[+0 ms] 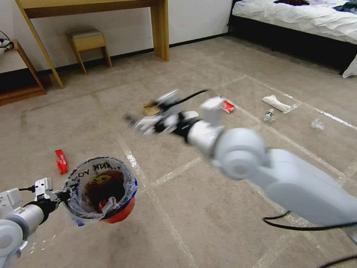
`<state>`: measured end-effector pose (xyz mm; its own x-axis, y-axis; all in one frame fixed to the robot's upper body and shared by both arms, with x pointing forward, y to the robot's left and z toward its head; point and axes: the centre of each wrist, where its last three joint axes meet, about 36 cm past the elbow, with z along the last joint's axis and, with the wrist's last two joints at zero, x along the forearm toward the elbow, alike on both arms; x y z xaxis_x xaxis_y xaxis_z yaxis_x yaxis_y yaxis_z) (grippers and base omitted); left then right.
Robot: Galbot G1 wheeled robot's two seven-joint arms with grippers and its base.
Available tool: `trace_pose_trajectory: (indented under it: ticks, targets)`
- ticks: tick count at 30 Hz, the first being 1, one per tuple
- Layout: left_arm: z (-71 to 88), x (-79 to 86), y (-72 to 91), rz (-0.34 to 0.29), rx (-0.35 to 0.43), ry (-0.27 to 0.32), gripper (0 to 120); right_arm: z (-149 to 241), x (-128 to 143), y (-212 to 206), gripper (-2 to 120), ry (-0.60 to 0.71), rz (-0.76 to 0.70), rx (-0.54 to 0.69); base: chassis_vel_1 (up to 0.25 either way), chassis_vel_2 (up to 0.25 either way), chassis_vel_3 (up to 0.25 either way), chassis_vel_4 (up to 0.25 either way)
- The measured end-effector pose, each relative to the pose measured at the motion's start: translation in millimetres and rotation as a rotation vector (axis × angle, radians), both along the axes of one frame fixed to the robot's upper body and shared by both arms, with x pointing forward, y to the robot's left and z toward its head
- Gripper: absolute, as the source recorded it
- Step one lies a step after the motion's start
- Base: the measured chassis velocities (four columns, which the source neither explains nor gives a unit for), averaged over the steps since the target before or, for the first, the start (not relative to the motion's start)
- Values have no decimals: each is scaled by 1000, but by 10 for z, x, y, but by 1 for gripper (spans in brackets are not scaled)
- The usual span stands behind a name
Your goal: Pick up the trash bin and place the garbage on the floor into it.
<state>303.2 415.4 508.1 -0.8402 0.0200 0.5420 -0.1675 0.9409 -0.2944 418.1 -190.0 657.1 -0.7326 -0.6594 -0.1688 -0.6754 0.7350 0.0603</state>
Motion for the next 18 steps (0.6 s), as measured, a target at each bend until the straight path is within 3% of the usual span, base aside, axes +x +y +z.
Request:
trace_pose_trajectory:
  ticks: [2, 10, 18]
  targets:
    - [2, -61, -46, 9, -7, -11, 1, -33, -89, -387, 100, -140, -150, 56, 0, 0, 0, 0]
    - [63, -288, -94, 45, 4, -31, 1, -288, -164, -772, 100, -254, -330, 142, 0, 0, 0, 0]
    - [40, -307, -113, 59, -5, -43, 1, -577, -363, -1177, 100, -398, -505, 103, 0, 0, 0, 0]
